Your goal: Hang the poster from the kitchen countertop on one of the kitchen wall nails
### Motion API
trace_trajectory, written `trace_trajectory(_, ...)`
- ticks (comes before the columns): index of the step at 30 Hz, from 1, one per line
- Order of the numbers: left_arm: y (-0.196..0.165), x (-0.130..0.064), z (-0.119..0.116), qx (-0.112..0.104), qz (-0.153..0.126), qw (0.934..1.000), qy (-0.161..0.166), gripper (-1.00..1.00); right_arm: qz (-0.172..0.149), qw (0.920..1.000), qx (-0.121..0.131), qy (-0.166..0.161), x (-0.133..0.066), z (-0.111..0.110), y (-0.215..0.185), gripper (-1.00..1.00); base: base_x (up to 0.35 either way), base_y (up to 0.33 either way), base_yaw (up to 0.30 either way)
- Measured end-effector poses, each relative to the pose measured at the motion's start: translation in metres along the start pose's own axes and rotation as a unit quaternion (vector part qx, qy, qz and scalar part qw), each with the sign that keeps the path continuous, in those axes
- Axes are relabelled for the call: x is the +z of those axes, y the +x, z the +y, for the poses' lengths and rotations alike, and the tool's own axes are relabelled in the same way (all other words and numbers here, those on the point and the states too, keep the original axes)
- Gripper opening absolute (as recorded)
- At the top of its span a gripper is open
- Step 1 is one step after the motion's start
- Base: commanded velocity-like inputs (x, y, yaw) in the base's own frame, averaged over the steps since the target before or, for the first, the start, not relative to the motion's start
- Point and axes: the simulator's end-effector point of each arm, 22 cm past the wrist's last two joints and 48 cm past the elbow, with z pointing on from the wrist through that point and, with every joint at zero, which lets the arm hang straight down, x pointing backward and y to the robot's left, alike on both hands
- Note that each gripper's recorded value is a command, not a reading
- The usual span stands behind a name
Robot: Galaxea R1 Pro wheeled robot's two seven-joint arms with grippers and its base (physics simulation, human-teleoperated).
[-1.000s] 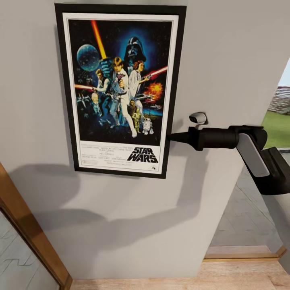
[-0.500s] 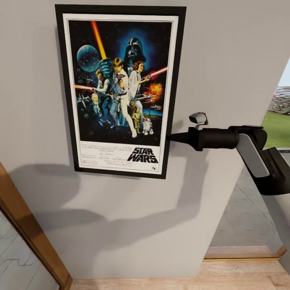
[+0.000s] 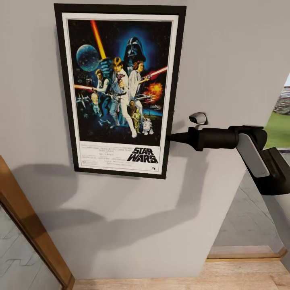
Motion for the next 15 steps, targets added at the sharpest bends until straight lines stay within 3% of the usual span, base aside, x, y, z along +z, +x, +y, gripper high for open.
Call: trace_trajectory(15, 0.0002, 0.0, -0.0001, 0.0, 0.0, 1.0, 0.0, 1.0, 0.001, 1.0, -0.005, -0.003, 0.0011, 0.0038, -0.0008, -1.0, 0.0, 0.016, 0.0)
